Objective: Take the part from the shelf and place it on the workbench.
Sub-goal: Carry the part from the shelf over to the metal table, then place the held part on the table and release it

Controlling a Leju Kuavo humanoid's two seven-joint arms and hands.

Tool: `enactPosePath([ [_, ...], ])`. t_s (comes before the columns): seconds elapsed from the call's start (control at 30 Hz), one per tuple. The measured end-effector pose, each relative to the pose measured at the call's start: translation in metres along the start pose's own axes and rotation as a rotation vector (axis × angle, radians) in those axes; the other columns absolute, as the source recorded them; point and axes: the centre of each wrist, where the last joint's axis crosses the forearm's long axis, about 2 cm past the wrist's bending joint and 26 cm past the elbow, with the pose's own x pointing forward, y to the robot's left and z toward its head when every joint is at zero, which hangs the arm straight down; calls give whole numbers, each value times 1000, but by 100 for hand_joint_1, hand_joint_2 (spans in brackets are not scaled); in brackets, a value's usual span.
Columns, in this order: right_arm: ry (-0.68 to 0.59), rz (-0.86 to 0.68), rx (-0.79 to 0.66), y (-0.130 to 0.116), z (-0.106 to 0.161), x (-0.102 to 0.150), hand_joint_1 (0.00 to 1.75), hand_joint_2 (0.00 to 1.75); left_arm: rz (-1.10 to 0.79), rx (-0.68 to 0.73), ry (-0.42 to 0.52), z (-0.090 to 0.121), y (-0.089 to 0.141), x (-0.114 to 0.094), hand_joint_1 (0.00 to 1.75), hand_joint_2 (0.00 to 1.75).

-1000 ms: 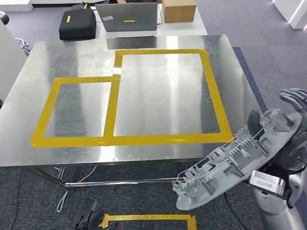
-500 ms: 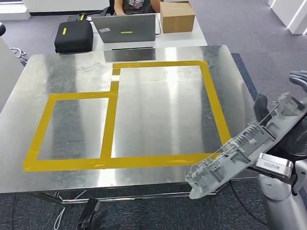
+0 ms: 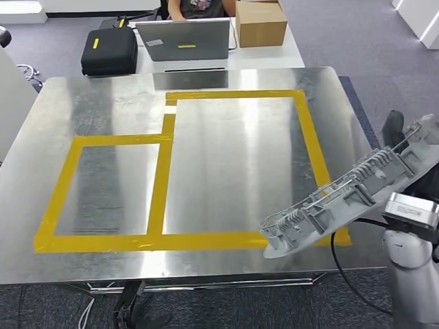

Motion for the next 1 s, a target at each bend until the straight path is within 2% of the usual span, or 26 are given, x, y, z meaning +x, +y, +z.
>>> enactPosePath([
  [0.7, 0, 26, 16, 11, -76, -19, 79, 175, -66, -30, -9, -4, -1, 15, 0, 175],
  [1.0, 27, 50, 84, 38, -139, -18, 79, 175, -112, -58, -19, -7, -5, 30, 0, 175],
])
